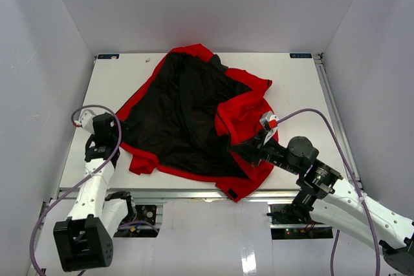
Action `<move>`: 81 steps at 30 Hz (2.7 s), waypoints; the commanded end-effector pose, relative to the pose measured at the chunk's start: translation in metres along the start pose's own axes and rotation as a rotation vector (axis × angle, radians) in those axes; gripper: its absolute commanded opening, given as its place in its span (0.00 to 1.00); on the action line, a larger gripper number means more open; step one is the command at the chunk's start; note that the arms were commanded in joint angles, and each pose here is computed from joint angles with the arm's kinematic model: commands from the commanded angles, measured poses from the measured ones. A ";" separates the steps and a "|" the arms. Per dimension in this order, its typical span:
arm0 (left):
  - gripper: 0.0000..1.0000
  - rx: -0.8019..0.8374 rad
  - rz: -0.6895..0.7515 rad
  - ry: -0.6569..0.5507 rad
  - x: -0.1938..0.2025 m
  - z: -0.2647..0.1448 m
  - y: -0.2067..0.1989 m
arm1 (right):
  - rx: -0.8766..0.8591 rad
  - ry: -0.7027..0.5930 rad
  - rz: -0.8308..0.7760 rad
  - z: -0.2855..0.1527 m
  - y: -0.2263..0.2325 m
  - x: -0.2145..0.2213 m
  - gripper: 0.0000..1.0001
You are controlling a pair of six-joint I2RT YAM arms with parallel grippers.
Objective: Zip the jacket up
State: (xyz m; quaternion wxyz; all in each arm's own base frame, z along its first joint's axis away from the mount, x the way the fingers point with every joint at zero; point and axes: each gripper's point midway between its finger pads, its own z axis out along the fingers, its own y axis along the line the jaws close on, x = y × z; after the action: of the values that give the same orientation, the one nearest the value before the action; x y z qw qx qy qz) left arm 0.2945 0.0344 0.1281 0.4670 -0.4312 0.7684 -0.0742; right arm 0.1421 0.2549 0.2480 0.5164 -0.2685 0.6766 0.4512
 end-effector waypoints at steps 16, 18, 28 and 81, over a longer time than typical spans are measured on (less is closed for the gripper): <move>0.71 -0.017 -0.326 -0.062 -0.028 0.063 0.082 | -0.070 -0.080 -0.039 -0.021 0.016 -0.015 0.08; 0.71 -0.042 -0.331 -0.025 -0.023 0.072 0.086 | -0.052 -0.090 -0.044 -0.023 0.014 -0.016 0.08; 0.73 -0.063 -0.320 -0.050 -0.022 0.089 0.097 | -0.049 -0.094 -0.049 -0.024 0.013 -0.018 0.08; 0.63 0.998 0.661 0.465 0.204 -0.159 -0.133 | 0.072 -0.055 -0.040 -0.011 -0.012 -0.007 0.08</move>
State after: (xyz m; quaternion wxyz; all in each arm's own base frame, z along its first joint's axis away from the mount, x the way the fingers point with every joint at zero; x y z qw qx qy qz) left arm 0.2020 -0.2504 0.1178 0.3858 0.1436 0.8323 -0.3712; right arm 0.1434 0.2420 0.2309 0.5208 -0.2634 0.6920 0.4249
